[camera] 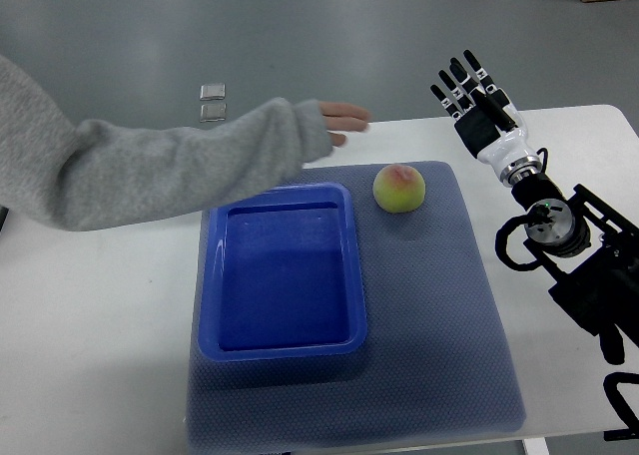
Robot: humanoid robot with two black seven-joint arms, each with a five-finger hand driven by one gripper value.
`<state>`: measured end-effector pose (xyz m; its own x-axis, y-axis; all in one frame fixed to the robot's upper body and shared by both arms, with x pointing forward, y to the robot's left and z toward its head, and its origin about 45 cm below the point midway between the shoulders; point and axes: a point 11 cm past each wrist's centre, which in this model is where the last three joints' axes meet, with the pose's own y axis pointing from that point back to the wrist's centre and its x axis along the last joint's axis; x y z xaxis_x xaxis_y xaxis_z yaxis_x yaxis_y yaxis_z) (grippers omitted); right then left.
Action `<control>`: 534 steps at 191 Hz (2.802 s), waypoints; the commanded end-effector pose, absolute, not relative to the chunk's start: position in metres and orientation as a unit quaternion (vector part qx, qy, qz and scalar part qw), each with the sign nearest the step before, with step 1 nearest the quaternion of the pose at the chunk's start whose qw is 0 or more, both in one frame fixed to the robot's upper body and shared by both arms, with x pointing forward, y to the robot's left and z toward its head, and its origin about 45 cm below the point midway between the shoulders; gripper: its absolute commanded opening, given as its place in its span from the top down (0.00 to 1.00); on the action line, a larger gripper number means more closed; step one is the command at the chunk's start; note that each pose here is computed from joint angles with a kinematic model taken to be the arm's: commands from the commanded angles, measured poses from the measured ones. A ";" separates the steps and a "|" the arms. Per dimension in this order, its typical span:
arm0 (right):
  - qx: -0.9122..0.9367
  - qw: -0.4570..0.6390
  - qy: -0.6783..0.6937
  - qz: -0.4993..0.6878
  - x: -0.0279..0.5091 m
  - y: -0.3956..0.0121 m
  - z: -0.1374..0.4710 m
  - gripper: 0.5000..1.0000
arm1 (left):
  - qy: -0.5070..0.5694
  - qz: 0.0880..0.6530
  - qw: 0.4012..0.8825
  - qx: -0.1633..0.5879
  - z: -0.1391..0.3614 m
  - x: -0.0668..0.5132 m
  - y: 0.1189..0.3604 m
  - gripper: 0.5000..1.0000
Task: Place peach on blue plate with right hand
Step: 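Move the right hand down over the peach beside the blue tray, then close the right hand around the peach and lift it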
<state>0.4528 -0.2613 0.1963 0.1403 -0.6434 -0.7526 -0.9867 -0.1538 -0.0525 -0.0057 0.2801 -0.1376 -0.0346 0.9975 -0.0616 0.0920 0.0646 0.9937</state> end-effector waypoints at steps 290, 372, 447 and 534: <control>-0.738 -0.567 0.128 -0.344 0.481 -0.170 0.291 0.13 | 0.547 0.467 0.485 0.498 -0.138 -0.006 0.281 0.00; -0.744 -0.572 0.134 -0.317 0.477 -0.162 0.229 0.13 | 0.547 0.468 0.484 0.498 -0.138 -0.006 0.282 0.00; -0.736 -0.568 0.145 -0.338 0.476 -0.168 0.201 0.26 | 0.548 0.465 0.487 0.496 -0.138 -0.006 0.279 0.00; -0.737 -0.544 0.154 -0.370 0.491 -0.172 0.277 1.00 | 0.548 0.467 0.485 0.497 -0.138 -0.006 0.280 0.00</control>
